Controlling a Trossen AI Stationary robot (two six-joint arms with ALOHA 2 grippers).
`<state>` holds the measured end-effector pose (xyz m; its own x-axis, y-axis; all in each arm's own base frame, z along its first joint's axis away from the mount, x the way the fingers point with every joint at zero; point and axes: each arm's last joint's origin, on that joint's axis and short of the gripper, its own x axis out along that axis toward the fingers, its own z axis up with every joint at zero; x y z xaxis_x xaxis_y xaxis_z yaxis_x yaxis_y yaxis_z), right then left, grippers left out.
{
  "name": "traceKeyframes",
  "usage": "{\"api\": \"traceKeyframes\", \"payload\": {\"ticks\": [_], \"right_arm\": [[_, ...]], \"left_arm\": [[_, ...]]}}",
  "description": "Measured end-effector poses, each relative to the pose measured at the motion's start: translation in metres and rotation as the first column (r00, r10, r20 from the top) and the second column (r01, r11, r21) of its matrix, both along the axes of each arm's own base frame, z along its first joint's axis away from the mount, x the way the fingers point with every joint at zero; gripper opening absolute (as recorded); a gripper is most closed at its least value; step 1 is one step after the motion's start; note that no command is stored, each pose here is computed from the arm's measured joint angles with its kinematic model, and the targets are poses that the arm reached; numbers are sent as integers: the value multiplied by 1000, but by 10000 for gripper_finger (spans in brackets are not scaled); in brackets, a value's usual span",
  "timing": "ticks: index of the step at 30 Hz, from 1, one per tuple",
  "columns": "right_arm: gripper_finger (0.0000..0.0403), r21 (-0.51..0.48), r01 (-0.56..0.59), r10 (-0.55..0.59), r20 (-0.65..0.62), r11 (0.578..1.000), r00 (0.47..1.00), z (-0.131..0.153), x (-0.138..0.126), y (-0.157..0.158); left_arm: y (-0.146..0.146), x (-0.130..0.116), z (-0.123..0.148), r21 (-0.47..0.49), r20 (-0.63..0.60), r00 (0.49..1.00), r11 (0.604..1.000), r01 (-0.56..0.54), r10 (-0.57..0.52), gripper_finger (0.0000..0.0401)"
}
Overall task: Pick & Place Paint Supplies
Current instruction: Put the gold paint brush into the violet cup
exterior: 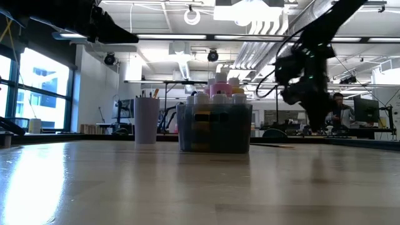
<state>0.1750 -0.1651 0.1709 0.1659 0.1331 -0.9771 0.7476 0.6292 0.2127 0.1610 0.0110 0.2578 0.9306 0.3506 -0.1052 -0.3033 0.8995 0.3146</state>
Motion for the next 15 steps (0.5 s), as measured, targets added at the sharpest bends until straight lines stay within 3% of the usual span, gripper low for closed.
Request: {"api": "traceKeyframes", "payload": {"ticks": [3,7,11,15], "right_arm": [[3,-107,55,-47,78,993,996,-1,-4,31],[2,-263,184,-128,215,947,968,5,-1,61],[2,-299,252,-152,320,920,935,11,9,75],[2,-320,247,-124,359,915,925,10,20,77]], "left_arm": [[0,0,0,10,-4,1000,1000,0,0,0],[0,0,0,25,-8,1000,1000,-2,2,0],[1,0,1,28,-1,1000,999,-27,27,0],[1,0,1,29,-1,1000,999,-30,30,0]]}}
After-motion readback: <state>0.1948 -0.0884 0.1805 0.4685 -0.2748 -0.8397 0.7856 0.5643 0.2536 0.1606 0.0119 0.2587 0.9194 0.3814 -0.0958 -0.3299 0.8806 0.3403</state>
